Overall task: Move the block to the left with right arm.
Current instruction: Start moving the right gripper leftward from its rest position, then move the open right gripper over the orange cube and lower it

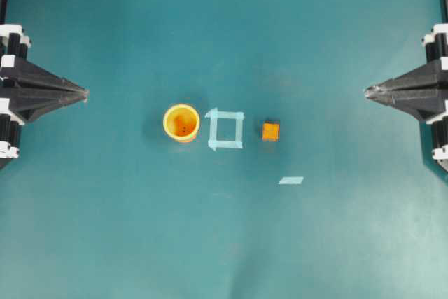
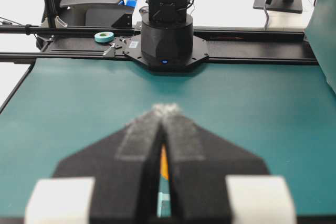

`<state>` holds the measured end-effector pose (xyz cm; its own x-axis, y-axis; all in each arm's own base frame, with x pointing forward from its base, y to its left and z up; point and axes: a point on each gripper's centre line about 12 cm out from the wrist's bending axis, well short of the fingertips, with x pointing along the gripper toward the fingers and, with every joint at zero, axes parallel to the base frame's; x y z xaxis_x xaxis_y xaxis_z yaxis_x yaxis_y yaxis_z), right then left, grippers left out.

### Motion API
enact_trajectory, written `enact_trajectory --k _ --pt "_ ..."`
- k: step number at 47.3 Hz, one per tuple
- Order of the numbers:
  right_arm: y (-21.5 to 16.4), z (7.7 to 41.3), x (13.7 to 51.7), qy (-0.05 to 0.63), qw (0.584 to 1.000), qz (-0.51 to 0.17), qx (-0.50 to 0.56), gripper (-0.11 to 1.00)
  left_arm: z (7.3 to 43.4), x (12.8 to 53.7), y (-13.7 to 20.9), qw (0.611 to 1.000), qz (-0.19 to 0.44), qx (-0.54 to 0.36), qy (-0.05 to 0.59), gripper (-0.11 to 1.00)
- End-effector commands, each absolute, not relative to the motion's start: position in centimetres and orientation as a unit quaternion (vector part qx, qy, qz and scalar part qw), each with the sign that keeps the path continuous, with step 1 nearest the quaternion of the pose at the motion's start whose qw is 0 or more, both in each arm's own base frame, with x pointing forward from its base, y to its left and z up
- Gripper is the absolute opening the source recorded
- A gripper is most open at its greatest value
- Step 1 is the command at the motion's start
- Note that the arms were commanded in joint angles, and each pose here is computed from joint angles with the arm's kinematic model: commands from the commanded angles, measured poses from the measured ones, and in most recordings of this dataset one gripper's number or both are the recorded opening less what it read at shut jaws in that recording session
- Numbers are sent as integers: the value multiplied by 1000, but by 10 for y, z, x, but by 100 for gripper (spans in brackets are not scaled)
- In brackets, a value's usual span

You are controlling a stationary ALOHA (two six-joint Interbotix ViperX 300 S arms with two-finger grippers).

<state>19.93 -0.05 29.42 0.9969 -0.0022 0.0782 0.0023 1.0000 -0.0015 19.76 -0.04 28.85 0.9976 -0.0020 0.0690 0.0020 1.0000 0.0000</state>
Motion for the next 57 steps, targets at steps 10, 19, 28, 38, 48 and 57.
enact_trajectory --k 10,19,28,38,48,57 --pt "-1 300 208 2 1000 -2 8 0 300 201 -1 1000 -2 -4 -19 0" --pt "-6 297 213 31 999 -13 9 0 299 202 -1 1000 -2 -4 -13 0" --pt "-6 292 221 48 999 -15 16 0 299 201 -1 1000 -2 -5 -14 0" --pt "-7 293 230 56 998 -16 25 0 298 202 -1 1000 -2 -4 -8 0" --pt "-7 289 239 72 997 -17 26 14 297 202 -1 1000 -2 -4 -6 0" --pt "-8 284 253 93 995 -19 27 41 296 202 -1 1000 -2 -4 -1 0"
